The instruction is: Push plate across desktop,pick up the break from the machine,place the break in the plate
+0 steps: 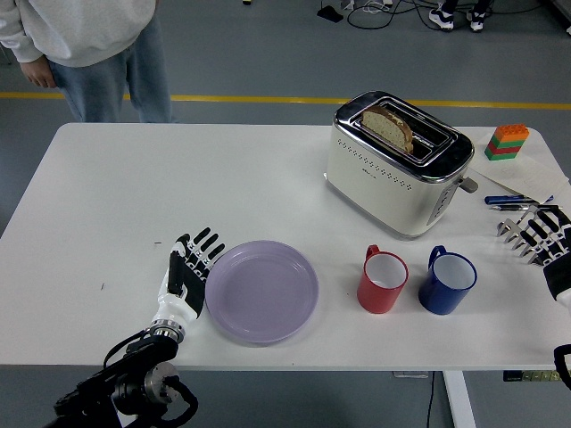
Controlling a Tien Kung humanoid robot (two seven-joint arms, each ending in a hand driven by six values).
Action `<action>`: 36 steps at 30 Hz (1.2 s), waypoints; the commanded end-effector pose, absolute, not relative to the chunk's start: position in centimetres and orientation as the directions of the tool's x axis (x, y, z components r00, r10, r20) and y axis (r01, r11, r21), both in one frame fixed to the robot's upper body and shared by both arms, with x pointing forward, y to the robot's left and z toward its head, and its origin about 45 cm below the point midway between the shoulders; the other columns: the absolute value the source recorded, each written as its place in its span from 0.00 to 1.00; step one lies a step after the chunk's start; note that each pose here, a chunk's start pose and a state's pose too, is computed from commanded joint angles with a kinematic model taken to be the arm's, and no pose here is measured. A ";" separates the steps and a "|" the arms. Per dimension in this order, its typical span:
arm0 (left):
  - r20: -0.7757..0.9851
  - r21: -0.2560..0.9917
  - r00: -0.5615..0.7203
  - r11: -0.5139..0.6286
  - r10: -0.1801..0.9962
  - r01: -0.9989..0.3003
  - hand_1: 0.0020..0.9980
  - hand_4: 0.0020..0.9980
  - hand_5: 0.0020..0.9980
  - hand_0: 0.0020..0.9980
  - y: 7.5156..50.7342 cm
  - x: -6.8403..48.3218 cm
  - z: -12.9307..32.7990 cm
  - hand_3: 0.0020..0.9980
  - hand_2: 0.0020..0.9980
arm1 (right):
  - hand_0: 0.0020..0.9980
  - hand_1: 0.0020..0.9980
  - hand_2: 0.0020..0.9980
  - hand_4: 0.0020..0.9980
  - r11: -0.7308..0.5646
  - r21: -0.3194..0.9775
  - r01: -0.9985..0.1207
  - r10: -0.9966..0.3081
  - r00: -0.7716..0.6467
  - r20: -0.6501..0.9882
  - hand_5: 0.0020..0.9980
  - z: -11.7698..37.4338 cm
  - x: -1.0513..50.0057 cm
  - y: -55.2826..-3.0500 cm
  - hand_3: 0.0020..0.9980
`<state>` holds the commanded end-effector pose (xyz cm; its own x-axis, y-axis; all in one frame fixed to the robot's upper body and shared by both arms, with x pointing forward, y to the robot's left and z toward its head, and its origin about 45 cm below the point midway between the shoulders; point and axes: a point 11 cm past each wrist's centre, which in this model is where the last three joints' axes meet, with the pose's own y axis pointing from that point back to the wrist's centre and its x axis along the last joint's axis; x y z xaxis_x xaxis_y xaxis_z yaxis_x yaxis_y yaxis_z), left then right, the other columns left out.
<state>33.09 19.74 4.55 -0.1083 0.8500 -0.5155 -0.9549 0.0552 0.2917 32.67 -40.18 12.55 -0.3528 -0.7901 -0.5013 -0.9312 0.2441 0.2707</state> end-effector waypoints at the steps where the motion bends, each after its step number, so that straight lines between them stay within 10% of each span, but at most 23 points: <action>1: -0.515 0.292 -0.107 0.057 0.850 -0.955 0.79 0.46 1.00 0.77 19.7 33.1 4.5 0.78 0.82 | 0.71 0.65 0.65 0.51 0.244 0.271 -0.931 -0.790 -0.353 -0.501 0.34 12.6 32.7 -40.2 0.60; 36: -0.521 0.292 -0.065 0.106 0.851 -0.951 0.79 0.46 1.00 0.76 18.1 33.8 4.7 0.78 0.82 | 0.71 0.65 0.65 0.51 0.231 0.276 -0.933 -0.793 -0.345 -0.501 0.34 12.4 32.8 -39.7 0.61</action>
